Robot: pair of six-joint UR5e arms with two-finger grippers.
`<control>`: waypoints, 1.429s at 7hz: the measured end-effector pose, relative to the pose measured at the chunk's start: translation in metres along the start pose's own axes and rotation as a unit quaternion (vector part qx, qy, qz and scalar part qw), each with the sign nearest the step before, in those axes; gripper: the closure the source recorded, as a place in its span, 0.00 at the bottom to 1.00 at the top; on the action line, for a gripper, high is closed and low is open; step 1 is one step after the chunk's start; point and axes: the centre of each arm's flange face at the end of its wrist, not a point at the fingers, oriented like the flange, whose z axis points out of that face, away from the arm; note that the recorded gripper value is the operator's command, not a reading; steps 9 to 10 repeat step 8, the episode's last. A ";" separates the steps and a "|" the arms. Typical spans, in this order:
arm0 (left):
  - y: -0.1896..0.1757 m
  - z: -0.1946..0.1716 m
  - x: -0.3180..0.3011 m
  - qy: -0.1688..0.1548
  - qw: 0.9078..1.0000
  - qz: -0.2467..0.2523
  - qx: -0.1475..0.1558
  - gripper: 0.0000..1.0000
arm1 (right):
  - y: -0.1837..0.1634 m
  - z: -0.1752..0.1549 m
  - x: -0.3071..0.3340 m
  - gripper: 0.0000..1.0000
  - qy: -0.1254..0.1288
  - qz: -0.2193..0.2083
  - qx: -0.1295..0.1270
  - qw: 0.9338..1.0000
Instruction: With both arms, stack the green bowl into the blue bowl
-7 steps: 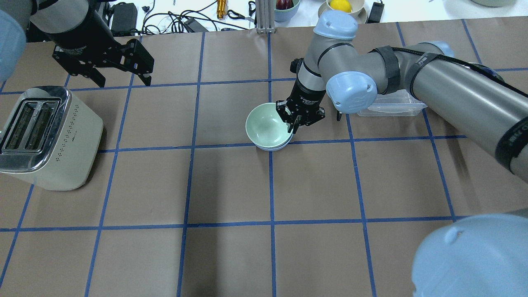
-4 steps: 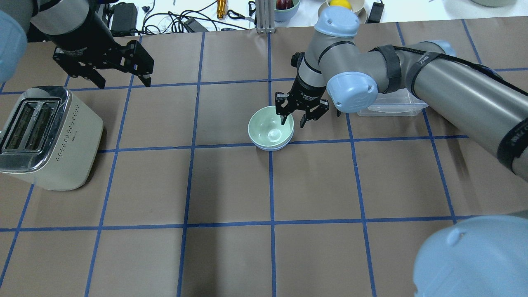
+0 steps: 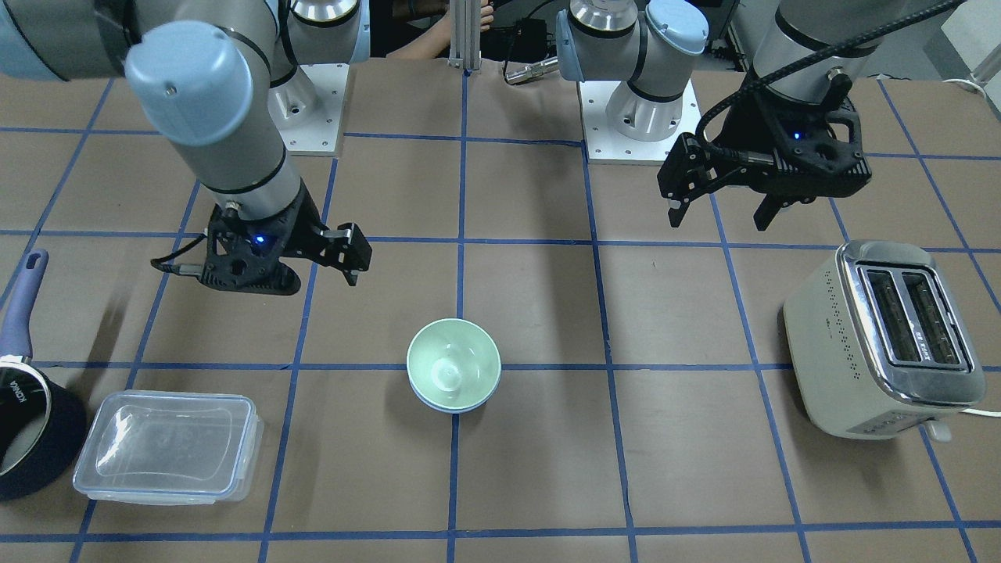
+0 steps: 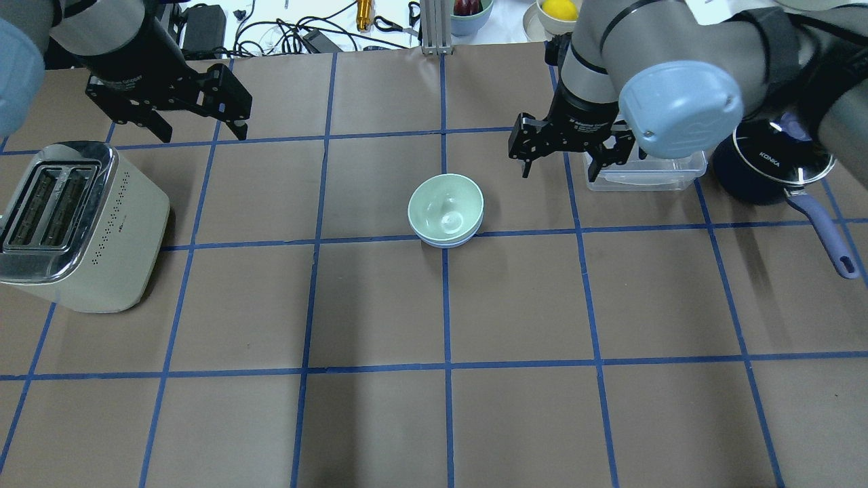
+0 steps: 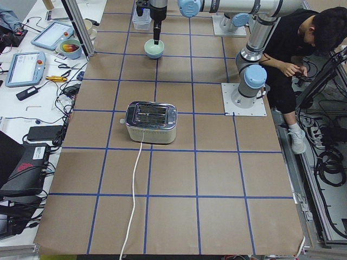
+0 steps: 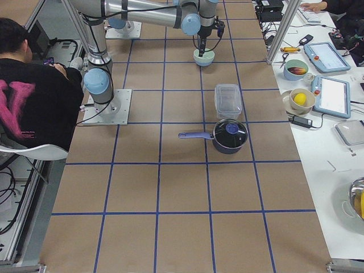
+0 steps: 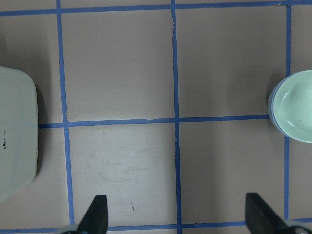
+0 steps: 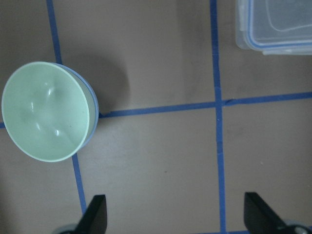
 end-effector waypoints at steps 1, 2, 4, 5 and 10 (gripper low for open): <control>-0.002 -0.002 -0.005 -0.002 1.000 -0.003 0.011 0.00 | 0.011 -0.020 0.018 0.00 0.005 0.008 -0.002 1.000; -0.004 -0.003 -0.011 -0.003 1.000 -0.007 0.017 0.00 | 0.018 -0.035 0.037 0.00 0.007 0.020 -0.006 1.000; -0.003 -0.001 -0.015 -0.004 1.000 -0.009 0.016 0.00 | 0.030 -0.055 0.057 0.00 0.009 0.011 -0.006 1.000; -0.001 0.002 -0.015 -0.004 1.000 -0.009 0.014 0.00 | 0.038 -0.061 0.059 0.00 0.010 0.007 -0.011 1.000; 0.002 0.003 -0.014 -0.003 1.000 -0.009 0.013 0.00 | 0.048 -0.069 0.060 0.00 0.011 0.005 -0.013 1.000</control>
